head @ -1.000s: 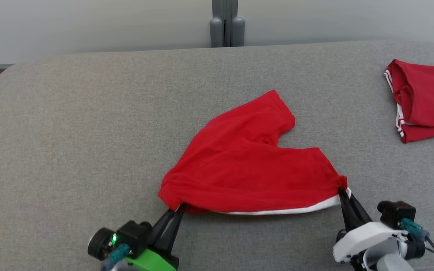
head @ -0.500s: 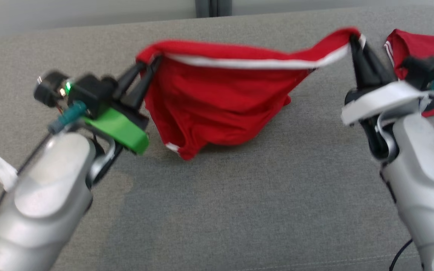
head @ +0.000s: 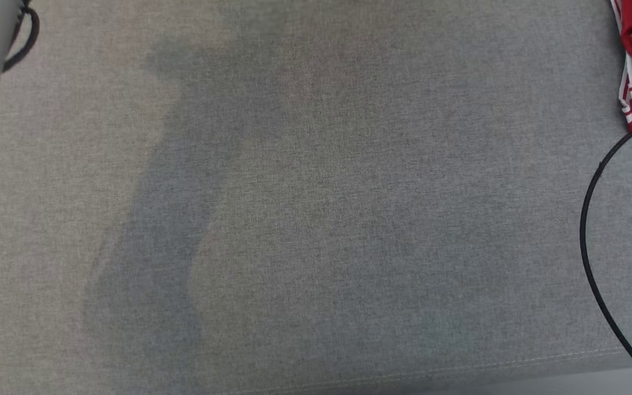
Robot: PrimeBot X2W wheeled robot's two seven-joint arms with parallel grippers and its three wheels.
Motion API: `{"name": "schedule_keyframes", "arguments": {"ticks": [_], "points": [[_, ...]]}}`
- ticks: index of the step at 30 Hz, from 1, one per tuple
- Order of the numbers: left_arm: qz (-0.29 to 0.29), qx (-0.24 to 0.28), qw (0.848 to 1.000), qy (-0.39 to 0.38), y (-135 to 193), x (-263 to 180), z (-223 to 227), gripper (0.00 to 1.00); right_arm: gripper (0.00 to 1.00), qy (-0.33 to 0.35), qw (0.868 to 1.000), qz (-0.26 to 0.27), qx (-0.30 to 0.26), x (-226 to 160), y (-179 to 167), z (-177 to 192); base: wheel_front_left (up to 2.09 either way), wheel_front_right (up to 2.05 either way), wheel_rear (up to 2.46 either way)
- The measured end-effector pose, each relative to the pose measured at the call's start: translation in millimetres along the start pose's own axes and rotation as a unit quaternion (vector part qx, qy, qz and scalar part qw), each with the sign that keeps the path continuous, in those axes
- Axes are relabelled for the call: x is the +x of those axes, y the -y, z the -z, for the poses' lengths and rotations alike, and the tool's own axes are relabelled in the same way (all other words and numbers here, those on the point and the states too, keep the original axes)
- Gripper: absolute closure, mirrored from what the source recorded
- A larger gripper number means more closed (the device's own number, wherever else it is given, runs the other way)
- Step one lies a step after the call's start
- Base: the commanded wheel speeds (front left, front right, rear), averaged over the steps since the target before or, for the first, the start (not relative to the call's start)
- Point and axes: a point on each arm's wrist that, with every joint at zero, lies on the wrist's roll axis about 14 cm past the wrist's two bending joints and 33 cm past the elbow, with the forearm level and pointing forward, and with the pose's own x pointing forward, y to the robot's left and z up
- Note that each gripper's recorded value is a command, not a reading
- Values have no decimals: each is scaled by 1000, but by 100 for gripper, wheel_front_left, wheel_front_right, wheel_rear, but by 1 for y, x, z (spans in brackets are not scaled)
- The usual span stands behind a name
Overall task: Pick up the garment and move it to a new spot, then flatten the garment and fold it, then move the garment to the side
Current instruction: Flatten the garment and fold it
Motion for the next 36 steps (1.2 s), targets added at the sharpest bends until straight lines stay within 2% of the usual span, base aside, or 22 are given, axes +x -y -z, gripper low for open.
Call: {"name": "schedule_keyframes", "arguments": {"ticks": [7, 9, 15, 18, 24, 28, 32, 36], "points": [[-7, -15, 1000, 13, -10, 13, 9, 100, 100, 2, 1000, -21, -14, 14, -12, 8, 0, 0, 0], [-5, -13, 1000, -6, -8, 9, 27, 100, 100, -10, 1000, -23, -13, 9, -12, 20, 0, 0, 0], [-6, -63, 996, -57, 7, -14, 84, 100, 100, -71, 997, -23, -15, -23, -3, 79, 0, 0, 0], [-7, -95, 993, -74, 22, -37, 105, 100, 100, -110, 994, -24, -3, -53, -3, 113, 0, 0, 0], [-25, -153, 982, -110, 60, -100, 140, 100, 100, -159, 987, -3, 26, -125, 9, 143, 0, 0, 0], [-46, -175, 975, -127, 80, -141, 149, 100, 100, -181, 983, 13, 43, -171, 12, 151, 0, 0, 0], [-47, -191, 966, -167, 111, -186, 165, 100, 100, -219, 974, 22, 56, -222, 7, 165, 0, 0, 0], [-44, -204, 958, -199, 137, -221, 173, 100, 100, -236, 969, 33, 68, -256, 4, 165, 0, 0, 0]]}}
